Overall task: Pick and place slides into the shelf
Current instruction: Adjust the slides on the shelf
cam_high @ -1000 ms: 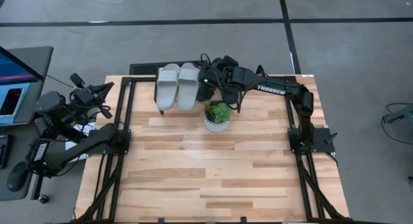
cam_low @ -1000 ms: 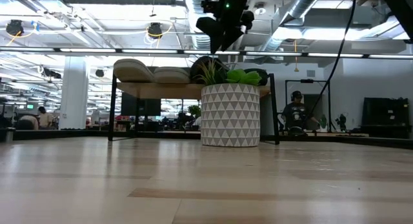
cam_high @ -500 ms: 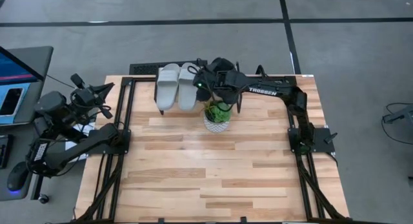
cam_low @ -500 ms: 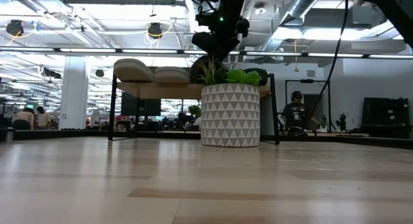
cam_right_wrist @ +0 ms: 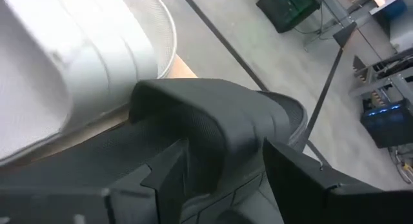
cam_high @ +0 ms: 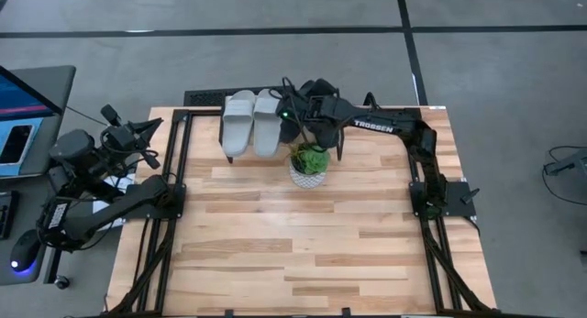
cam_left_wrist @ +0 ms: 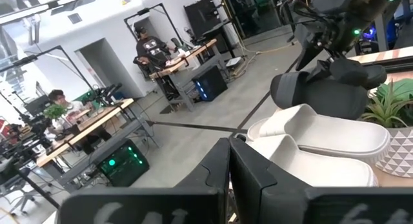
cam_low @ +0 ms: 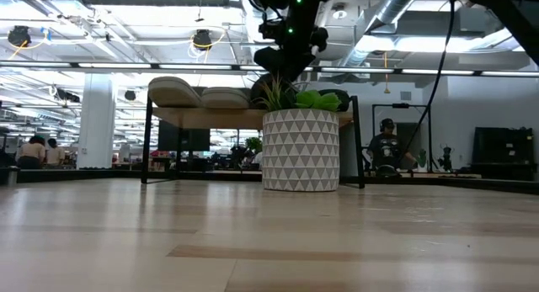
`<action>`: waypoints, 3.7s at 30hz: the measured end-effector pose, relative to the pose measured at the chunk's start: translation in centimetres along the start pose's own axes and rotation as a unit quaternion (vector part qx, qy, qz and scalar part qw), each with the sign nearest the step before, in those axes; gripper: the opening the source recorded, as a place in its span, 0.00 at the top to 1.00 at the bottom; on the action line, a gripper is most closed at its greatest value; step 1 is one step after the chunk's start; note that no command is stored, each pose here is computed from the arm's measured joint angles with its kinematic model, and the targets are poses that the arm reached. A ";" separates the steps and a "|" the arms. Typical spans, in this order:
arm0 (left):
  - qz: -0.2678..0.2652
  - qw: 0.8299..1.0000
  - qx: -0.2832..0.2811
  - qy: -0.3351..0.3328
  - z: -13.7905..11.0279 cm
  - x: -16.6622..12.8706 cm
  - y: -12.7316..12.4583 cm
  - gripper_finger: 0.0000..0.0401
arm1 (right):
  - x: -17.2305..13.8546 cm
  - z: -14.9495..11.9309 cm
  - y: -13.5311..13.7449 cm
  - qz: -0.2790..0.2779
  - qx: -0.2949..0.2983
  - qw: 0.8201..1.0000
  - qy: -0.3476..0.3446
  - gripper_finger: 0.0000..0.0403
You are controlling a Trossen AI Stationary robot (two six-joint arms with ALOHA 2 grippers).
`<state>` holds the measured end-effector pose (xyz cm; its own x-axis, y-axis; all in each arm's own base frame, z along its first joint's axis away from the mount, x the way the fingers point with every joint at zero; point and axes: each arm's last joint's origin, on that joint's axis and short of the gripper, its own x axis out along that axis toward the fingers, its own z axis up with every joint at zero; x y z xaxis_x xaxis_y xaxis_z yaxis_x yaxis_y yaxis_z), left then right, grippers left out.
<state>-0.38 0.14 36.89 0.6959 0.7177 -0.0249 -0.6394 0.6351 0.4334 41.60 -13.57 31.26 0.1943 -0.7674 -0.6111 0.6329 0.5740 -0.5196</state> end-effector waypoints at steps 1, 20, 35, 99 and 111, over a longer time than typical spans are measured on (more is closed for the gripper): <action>0.000 1.000 0.000 0.001 0.0 0.0 0.0 1.00 | 0.1 0.0 -0.1 -0.001 0.002 1.000 0.000 0.53; -0.005 1.000 0.001 0.012 -0.2 0.0 -0.1 1.00 | 0.2 -0.3 -0.3 0.014 0.069 0.997 0.018 0.99; 0.047 0.999 -0.001 0.007 0.7 -1.1 0.8 1.00 | -0.9 0.3 0.8 0.046 0.081 0.996 -0.013 1.00; 0.033 0.999 -0.033 0.000 0.7 -1.1 0.7 1.00 | 2.2 -0.5 -0.1 0.147 0.095 0.985 -0.007 1.00; 0.033 0.999 -0.032 0.015 0.4 -1.1 0.6 1.00 | 2.0 0.0 -0.5 0.116 0.116 0.986 -0.033 1.00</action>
<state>-1.39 -0.42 37.58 0.6421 0.7662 -0.0264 -0.7034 0.6025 0.3771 41.69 -15.36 30.33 0.3978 -0.6443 -0.6531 0.7185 0.6615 -0.2150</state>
